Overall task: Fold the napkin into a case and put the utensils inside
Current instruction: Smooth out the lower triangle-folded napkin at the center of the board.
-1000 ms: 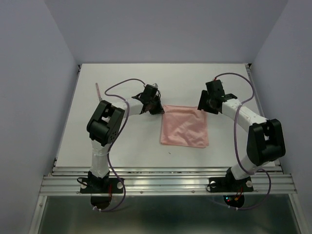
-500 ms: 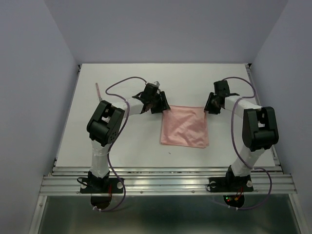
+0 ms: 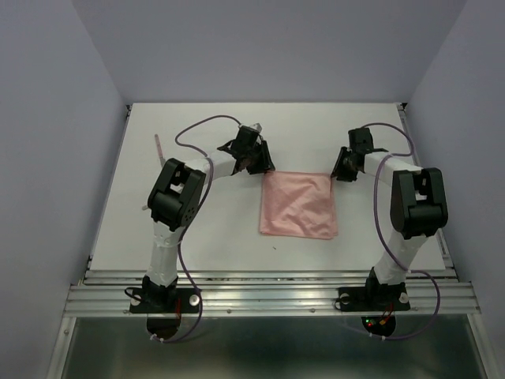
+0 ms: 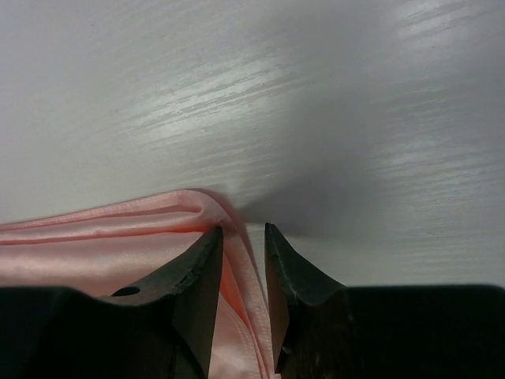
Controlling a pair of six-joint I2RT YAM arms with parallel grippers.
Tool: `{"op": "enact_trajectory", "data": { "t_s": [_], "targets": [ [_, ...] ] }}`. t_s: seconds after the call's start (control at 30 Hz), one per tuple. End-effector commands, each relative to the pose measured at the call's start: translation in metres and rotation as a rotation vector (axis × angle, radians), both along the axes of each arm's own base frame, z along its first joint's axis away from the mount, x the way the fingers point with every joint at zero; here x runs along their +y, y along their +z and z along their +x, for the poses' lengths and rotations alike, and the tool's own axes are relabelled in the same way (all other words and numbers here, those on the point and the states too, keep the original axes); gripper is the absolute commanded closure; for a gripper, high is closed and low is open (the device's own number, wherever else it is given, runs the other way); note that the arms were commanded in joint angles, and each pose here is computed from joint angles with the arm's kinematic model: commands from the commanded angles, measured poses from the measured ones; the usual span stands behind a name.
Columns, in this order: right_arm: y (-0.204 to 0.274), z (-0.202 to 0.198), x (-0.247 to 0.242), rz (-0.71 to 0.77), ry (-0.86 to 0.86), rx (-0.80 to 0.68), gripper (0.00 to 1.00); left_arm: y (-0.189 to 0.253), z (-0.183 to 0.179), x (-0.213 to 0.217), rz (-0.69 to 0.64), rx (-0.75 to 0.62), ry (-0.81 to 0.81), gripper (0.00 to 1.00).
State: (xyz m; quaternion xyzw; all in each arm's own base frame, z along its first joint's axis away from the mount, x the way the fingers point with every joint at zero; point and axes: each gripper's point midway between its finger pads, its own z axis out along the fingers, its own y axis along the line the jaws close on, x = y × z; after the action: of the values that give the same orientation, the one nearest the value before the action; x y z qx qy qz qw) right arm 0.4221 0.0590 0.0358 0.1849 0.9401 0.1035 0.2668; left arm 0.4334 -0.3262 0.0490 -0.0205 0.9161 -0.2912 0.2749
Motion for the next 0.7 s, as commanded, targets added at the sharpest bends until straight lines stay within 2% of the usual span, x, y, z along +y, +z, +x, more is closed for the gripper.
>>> {"op": "enact_trajectory", "data": {
  "t_s": [0.0, 0.27, 0.37, 0.4, 0.47, 0.5, 0.67],
  "targets": [
    [0.01, 0.02, 0.007, 0.031, 0.029, -0.056, 0.67, -0.005, 0.002, 0.004, 0.04, 0.012, -0.022, 0.55],
    [-0.004, 0.021, 0.008, 0.037, 0.034, -0.032, 0.7, -0.016, 0.003, 0.007, 0.075, 0.029, -0.026, 0.76],
    [-0.002, 0.02, 0.009, 0.042, 0.031, -0.043, 0.78, -0.016, 0.004, 0.009, 0.079, 0.027, -0.02, 0.87],
    [-0.001, 0.02, 0.009, 0.042, 0.028, -0.047, 0.87, -0.015, 0.005, 0.01, 0.079, 0.025, -0.018, 0.92],
    [0.001, 0.018, 0.008, 0.045, 0.022, -0.06, 0.97, -0.015, 0.005, 0.012, 0.083, 0.025, -0.012, 1.0],
    [0.001, 0.017, 0.008, 0.043, 0.017, -0.063, 0.99, -0.015, 0.006, 0.014, 0.088, 0.024, -0.006, 1.0],
    [-0.001, 0.008, 0.002, 0.035, -0.028, -0.069, 0.99, -0.013, 0.006, 0.024, 0.092, 0.021, 0.018, 1.0]
  ]
}}
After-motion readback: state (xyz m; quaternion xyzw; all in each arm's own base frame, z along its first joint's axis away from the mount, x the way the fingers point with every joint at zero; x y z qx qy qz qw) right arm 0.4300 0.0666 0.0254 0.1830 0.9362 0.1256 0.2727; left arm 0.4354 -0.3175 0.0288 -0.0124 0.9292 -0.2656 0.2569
